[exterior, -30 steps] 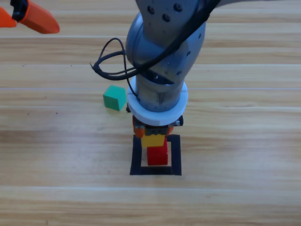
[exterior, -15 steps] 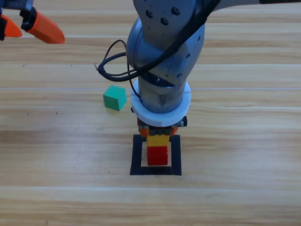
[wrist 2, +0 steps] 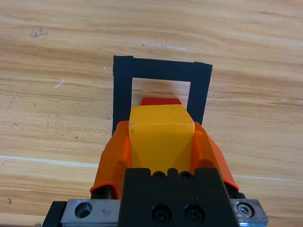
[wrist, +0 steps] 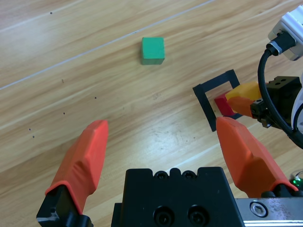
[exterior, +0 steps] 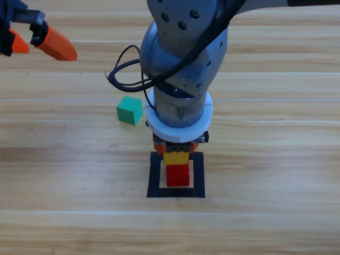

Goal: Stack the blocks in the rectangular block: red at the bottom, yellow in the middle, green on top

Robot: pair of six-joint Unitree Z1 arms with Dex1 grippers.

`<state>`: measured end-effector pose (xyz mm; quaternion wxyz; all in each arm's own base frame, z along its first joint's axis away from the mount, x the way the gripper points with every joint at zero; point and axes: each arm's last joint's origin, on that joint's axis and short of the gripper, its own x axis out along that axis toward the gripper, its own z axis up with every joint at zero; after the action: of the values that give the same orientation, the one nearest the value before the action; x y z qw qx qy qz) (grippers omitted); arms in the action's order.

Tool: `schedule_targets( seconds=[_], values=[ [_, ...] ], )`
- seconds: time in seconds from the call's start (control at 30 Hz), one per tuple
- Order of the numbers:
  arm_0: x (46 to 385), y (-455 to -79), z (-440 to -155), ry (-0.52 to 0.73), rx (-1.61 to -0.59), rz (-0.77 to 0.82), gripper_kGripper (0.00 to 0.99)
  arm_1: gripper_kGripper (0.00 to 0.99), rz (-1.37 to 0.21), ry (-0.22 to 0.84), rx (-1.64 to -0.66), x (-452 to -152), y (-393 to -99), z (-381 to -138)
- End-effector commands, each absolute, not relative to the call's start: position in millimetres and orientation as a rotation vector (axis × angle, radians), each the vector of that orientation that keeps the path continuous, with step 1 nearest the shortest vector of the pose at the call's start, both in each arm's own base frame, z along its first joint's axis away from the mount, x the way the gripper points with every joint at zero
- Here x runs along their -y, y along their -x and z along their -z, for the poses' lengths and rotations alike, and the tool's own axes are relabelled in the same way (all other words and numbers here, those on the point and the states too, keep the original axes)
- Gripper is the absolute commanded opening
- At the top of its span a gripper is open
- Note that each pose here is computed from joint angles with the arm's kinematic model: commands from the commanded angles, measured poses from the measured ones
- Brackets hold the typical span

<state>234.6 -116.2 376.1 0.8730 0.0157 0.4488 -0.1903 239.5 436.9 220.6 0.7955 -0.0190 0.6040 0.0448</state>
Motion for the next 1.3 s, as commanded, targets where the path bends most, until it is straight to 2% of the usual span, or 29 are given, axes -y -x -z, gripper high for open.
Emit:
schedule_targets(
  seconds=[0.03,1.23,1.3],
  values=[
    [115,-243,-360,-0.031,-0.984,0.381,0.976,0.158,-0.054,0.108,-1.321,-447,-236,-185],
    [112,-256,-335,-0.011,-1.031,0.374,0.976,0.161,-0.029,0.127,-1.338,-446,-241,-172],
    [111,-257,-334,-0.013,-1.035,0.375,0.976,0.261,-0.028,0.126,-1.338,-445,-242,-172]
  ],
)
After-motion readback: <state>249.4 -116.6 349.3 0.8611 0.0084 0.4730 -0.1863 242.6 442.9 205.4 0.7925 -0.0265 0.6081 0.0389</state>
